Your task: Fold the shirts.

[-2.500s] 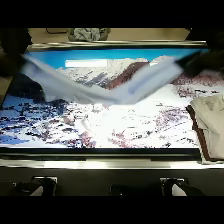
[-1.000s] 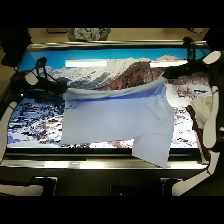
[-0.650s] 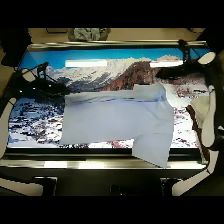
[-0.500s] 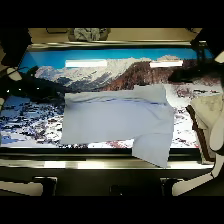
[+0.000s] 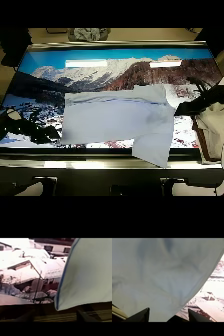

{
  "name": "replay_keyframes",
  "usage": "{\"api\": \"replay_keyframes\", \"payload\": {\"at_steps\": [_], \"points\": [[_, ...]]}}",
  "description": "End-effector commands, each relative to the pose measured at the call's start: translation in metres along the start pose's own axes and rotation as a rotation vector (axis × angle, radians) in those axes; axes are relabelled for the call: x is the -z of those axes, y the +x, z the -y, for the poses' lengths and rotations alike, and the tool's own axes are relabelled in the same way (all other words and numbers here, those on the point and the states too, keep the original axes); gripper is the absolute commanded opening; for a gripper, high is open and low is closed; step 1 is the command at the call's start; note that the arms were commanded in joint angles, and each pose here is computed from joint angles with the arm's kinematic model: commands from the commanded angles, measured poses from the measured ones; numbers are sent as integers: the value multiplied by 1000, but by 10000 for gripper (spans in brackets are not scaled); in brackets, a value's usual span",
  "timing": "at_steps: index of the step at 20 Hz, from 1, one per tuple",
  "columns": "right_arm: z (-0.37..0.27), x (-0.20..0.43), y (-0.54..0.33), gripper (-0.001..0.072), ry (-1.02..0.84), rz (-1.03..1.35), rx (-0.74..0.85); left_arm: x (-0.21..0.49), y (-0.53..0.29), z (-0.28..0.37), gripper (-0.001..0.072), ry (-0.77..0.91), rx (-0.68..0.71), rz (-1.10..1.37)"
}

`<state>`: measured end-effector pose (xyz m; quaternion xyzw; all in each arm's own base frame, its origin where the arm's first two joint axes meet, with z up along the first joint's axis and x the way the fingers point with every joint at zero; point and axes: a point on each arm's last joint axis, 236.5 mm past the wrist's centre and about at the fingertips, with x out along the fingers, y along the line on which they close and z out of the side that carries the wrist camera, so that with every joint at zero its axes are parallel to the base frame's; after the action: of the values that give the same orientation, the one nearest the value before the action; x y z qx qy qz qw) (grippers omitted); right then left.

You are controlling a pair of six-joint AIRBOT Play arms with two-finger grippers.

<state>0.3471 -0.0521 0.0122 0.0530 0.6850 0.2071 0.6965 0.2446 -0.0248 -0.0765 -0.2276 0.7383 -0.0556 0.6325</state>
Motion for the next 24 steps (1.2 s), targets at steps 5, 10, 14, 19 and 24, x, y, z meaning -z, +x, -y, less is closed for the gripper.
{"api": "replay_keyframes", "payload": {"at_steps": [5, 10, 14, 19, 24], "points": [[4, 50, 28, 560, 16, -95, 47, 2, 31, 18, 530, 10, 51, 33], [6, 68, 50, 576, 32, -121, 51, -15, 40, 25, 186, -34, 31, 93], [8, 74, 76, 576, 52, -110, 43, -14, 38, 25, 30, -25, 27, 93], [28, 54, 87, 554, 58, -12, 113, -12, 33, 28, 30, -8, 31, 104], [24, 58, 115, 420, 131, -65, 27, -14, 24, 32, 30, 7, 34, 138]]}}
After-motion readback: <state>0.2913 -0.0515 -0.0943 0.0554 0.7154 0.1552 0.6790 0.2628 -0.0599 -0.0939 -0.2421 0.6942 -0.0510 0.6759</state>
